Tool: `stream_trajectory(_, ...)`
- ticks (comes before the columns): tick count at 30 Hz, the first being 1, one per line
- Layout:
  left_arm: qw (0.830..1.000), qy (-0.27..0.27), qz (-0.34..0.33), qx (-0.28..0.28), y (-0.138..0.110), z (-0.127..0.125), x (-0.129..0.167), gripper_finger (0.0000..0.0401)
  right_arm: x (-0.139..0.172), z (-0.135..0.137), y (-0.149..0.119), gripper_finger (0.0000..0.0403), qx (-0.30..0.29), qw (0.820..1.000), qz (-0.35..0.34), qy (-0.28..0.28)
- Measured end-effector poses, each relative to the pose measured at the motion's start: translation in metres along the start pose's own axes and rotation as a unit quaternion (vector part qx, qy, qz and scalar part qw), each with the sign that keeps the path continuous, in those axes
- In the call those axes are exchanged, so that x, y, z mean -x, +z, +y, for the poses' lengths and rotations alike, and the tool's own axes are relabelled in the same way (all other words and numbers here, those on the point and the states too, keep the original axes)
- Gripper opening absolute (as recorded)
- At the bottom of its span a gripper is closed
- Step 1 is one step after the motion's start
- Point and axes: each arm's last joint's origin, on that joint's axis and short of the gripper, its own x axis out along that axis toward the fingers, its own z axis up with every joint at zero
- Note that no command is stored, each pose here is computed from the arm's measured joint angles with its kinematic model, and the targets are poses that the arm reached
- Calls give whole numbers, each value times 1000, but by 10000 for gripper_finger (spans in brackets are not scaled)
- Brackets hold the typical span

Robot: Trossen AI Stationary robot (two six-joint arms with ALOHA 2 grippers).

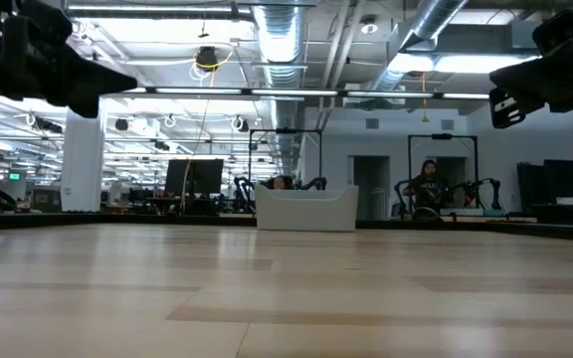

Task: Sort & place blocks by color
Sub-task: Return to Home Position

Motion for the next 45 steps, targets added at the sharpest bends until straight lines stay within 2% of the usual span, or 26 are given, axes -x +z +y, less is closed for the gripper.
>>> stream_trajectory(9, 1000, 2, 10, -26, -1, 0, -1, 0, 0, 0, 0, 32, -2, 1000, 1, 0)
stream_trajectory(45, 1000, 3, 10, -21, -1, 0, -1, 0, 0, 0, -1, 33, -3, 1000, 2, 0)
